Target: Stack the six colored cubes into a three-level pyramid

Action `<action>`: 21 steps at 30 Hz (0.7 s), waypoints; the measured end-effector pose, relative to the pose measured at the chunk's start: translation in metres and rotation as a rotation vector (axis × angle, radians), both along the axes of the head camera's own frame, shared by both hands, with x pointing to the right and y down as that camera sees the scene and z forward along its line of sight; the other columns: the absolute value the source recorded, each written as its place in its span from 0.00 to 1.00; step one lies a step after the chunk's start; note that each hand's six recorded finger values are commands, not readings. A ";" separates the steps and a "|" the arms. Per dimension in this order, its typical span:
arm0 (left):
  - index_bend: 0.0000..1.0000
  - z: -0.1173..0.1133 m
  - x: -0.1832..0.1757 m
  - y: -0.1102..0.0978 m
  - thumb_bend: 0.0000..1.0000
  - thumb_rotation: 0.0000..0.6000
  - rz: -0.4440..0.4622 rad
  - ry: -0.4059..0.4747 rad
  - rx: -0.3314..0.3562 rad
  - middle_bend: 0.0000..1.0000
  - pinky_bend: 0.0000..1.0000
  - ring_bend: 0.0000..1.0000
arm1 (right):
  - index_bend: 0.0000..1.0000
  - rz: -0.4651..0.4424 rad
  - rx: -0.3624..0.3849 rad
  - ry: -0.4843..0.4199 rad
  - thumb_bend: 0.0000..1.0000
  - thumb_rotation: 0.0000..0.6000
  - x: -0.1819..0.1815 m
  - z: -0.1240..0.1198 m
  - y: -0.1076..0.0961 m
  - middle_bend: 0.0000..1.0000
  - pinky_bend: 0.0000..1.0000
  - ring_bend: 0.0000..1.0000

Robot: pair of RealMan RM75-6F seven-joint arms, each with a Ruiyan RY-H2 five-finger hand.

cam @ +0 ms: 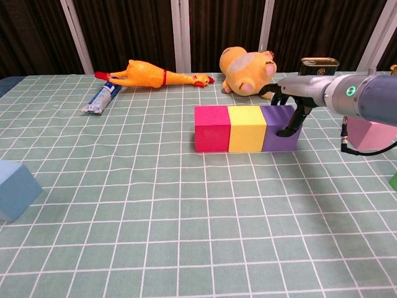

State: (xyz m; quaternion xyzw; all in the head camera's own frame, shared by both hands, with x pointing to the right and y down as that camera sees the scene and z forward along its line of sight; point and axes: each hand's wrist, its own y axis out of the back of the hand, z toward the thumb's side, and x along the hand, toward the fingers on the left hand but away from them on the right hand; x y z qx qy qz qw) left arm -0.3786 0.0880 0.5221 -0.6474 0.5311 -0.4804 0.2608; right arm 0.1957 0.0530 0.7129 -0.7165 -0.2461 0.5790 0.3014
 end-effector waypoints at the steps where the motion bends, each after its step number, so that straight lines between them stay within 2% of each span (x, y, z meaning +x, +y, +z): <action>1: 0.00 0.000 0.000 0.000 0.07 1.00 0.000 0.000 0.000 0.04 0.05 0.00 | 0.00 -0.001 0.000 0.002 0.31 1.00 0.000 0.000 0.000 0.16 0.01 0.13; 5: 0.00 -0.001 0.000 0.000 0.07 1.00 -0.001 0.001 0.002 0.04 0.05 0.00 | 0.00 0.002 0.007 0.001 0.31 1.00 0.000 -0.002 0.000 0.06 0.01 0.07; 9: 0.00 -0.001 0.000 0.000 0.07 1.00 0.000 0.001 0.001 0.04 0.05 0.00 | 0.00 0.008 0.013 -0.001 0.31 1.00 0.000 -0.004 0.001 0.01 0.01 0.04; 21: 0.00 -0.003 0.001 0.001 0.07 1.00 0.008 0.001 0.004 0.04 0.05 0.00 | 0.00 0.029 0.029 -0.014 0.31 1.00 0.013 -0.025 0.008 0.00 0.01 0.01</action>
